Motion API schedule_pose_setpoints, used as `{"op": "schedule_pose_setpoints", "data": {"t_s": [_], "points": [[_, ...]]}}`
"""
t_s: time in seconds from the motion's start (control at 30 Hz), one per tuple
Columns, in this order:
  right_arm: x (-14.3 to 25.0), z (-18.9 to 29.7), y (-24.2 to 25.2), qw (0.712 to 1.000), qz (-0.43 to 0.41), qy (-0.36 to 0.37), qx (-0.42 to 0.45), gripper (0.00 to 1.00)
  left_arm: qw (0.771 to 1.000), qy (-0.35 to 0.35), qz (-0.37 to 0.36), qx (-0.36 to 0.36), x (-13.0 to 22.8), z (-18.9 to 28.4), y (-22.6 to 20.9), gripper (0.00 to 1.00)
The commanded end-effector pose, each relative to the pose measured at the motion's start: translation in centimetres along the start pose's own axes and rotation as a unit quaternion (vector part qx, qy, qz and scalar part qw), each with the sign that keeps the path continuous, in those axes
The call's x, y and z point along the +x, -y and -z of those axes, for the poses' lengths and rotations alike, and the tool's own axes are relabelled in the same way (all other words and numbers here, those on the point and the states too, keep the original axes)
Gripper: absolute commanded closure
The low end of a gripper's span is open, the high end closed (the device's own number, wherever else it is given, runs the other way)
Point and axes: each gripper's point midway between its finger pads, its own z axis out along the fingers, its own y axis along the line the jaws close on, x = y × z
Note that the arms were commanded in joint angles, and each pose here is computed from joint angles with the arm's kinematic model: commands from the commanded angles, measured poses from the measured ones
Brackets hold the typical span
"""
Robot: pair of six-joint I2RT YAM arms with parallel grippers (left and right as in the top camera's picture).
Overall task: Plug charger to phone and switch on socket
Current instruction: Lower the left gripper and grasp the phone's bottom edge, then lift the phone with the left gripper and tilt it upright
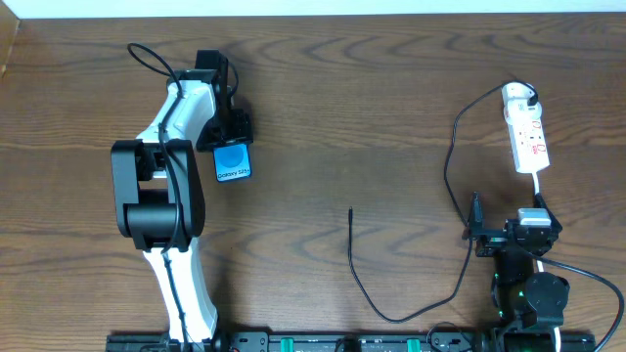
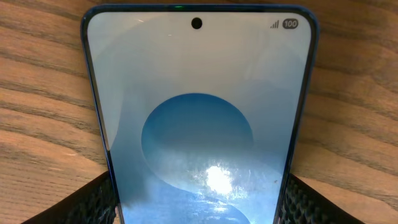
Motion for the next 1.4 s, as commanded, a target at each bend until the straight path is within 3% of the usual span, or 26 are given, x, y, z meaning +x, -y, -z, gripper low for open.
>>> {"op": "schedule_pose_setpoints", "data": {"t_s": [0.0,0.23,0.33,0.4,0.9,1.37], "points": [[0.0,0.0,0.0,1.000,-0.006,0.000,0.001,0.01,1.000,-0.025,0.003,-0.012,1.4,-1.6,-0.5,0.35],[0.0,0.0,0.0,1.000,-0.006,0.000,0.001,0.01,1.000,-0.026,0.003,-0.012,1.4,-1.6,-0.5,0.51],[0.0,0.0,0.0,1.000,-0.006,0.000,0.001,0.01,1.000,-0.026,0.003,-0.012,1.4,-1.6,-0.5,0.70],[0.0,0.0,0.0,1.000,-0.006,0.000,0.001,0.01,1.000,-0.025,0.003,-0.012,1.4,-1.6,-0.5,0.92],[0.0,0.0,0.0,1.000,-0.006,0.000,0.001,0.01,1.000,0.013,0.002,-0.004,-0.2,1.4,-0.1,0.93],[0.0,0.0,0.0,1.000,-0.006,0.000,0.001,0.01,0.996,0.087,-0.001,0.012,-1.5,7.9,0.2,0.92]]}}
